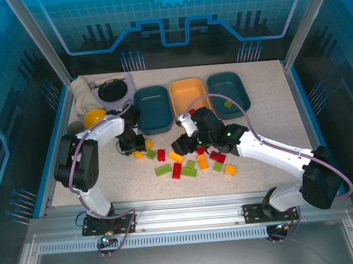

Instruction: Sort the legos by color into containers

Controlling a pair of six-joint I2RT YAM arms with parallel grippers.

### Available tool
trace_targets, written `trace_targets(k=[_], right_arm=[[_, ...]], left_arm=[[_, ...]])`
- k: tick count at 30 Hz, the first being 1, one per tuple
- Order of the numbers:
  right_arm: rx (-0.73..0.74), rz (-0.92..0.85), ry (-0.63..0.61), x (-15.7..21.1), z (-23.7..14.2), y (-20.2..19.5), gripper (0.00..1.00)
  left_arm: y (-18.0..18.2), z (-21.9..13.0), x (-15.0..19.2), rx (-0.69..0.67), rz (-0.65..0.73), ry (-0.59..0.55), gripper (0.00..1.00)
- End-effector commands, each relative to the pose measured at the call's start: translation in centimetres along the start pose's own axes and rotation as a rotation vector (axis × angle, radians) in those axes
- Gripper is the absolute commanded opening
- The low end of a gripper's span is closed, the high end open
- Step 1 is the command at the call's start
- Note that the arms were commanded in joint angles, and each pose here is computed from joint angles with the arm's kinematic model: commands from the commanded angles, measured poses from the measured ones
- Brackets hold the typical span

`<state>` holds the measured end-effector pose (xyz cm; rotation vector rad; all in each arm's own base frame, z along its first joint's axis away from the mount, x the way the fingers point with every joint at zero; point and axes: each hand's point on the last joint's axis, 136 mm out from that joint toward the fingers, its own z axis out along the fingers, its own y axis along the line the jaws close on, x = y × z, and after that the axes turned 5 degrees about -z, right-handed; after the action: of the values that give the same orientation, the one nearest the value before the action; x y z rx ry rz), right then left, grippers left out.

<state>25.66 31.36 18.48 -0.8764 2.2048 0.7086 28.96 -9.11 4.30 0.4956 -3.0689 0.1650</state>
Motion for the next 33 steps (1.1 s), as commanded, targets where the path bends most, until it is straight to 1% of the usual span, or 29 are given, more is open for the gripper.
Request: trace_targets(k=[1,4,6,9,11,16,21,25,29,33], right_arm=[[0.043,0.050,-0.092,-3.0,-2.0,-1.2,0.61],[0.085,0.141,-0.159,-4.5,-3.1,-3.4,0.60],[0.121,0.199,-0.217,-5.7,-4.1,-5.1,0.61],[0.172,0.285,-0.278,-7.0,-5.3,-7.8,0.61],[0.204,0.337,-0.298,-7.3,-5.8,-9.4,0.61],[0.278,0.403,-0.290,-7.1,-5.9,-12.1,0.61],[0.270,0.503,-0.283,-6.9,-5.0,-13.5,0.62],[0.265,0.538,-0.271,-7.1,-4.3,-14.1,0.62],[0.262,0.556,-0.258,-7.1,-4.0,-14.5,0.61],[0.265,0.564,-0.230,-6.6,-3.7,-14.7,0.62]], left_arm=[[0.3,-3.9,0.5,0.014,-0.034,-0.055,0.29],[-1.4,-6.9,-0.7,0.081,-0.052,-0.111,0.28],[-3.0,-8.7,-2.5,0.125,-0.058,-0.153,0.28],[-5.3,-10.2,-5.6,0.166,-0.062,-0.198,0.29],[-6.7,-10.3,-7.7,0.176,-0.062,-0.212,0.29],[-9.1,-8.9,-12.2,0.168,-0.070,-0.219,0.30],[-10.8,-6.5,-15.5,0.149,-0.070,-0.201,0.30],[-11.3,-4.2,-16.7,0.125,-0.080,-0.165,0.31],[-10.8,-1.7,-16.9,0.086,-0.094,-0.132,0.33],[-11.0,-0.3,-16.6,0.089,-0.098,-0.095,0.38]])
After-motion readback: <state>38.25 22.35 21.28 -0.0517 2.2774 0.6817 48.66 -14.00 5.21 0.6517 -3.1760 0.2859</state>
